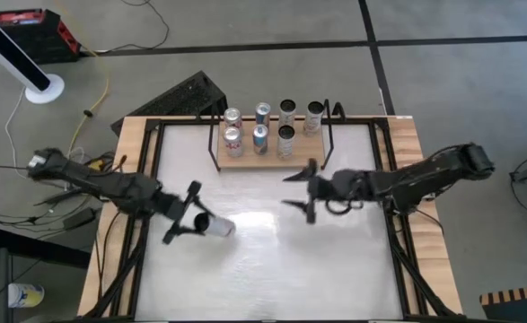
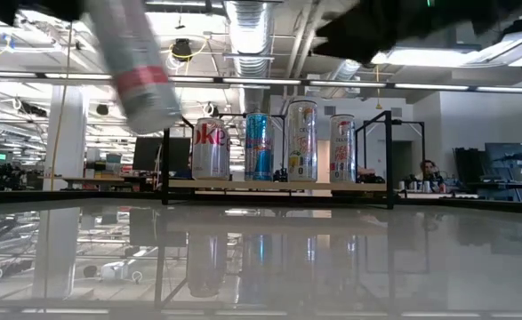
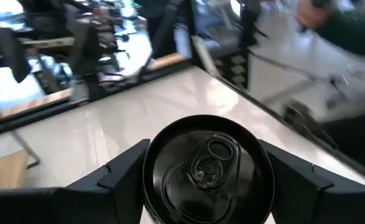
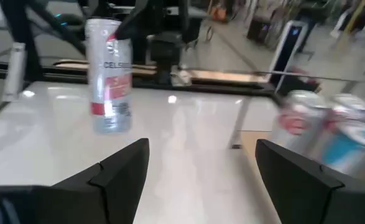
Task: Place canned beverage on shelf
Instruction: Put the white-pink soda can on the shelf aligned with the other white-pink soda can on the shelf
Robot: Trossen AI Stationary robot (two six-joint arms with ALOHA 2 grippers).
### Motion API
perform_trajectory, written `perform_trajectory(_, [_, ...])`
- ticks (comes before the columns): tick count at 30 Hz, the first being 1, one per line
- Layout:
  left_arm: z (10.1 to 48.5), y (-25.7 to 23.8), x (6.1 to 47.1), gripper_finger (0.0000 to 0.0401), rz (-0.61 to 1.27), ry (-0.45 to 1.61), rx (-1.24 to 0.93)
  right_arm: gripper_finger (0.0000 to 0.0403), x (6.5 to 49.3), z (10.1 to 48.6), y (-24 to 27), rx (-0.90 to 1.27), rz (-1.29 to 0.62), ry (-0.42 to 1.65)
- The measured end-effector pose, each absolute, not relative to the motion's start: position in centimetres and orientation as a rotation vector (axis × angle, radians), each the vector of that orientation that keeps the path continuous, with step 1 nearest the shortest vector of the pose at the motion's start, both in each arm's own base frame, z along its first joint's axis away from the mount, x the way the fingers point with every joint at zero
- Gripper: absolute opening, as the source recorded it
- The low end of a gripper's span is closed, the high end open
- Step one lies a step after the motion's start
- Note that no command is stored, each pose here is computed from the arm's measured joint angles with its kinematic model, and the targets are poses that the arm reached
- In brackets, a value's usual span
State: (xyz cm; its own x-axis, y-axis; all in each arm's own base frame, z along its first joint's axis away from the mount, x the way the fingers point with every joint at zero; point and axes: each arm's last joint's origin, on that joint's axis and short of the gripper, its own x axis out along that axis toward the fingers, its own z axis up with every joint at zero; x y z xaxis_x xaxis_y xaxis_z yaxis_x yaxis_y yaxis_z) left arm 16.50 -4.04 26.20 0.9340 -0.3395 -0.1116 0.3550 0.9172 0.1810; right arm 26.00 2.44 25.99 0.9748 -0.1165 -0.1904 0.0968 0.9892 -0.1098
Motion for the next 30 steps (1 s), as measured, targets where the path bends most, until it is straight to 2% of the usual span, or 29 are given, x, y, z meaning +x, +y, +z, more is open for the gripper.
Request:
perform_trajectory(6, [26.2,-1.3,19.1,0.0240,-0.335,0.005,0.082,0.0317,21.9,26.1,-1.5,-0.198,-0.030,-0.042])
perform_trajectory(11, [26.2,-0.2,20.5,0.0240,-0.278,-0.056,0.070,0.0317,21.0,26.0,-2.1,-0.202,0.105,-0.055])
perform_trajectory(17, [25.6,-0.2,21.4,0.0240,-0.297,-0.056,0.104,0.0317,22.5,23.8,-0.1,-0.030,0.223,0.074])
perform_trajectory(20, [25.2,-0.3,21.7,0.0240,-0.341,-0.044,0.119,0.0317,23.5,22.7,1.4,0.046,0.212,0.105])
perform_trajectory(24, [24.0,-0.9,22.4,0.0240,-0.419,0.002,0.140,0.0317,25.1,21.2,3.3,0.108,0.173,0.093])
perform_trajectory(30, [21.9,-1.9,23.6,0.0240,-0.476,0.096,0.103,0.0317,26.3,19.5,5.8,0.120,0.234,0.044])
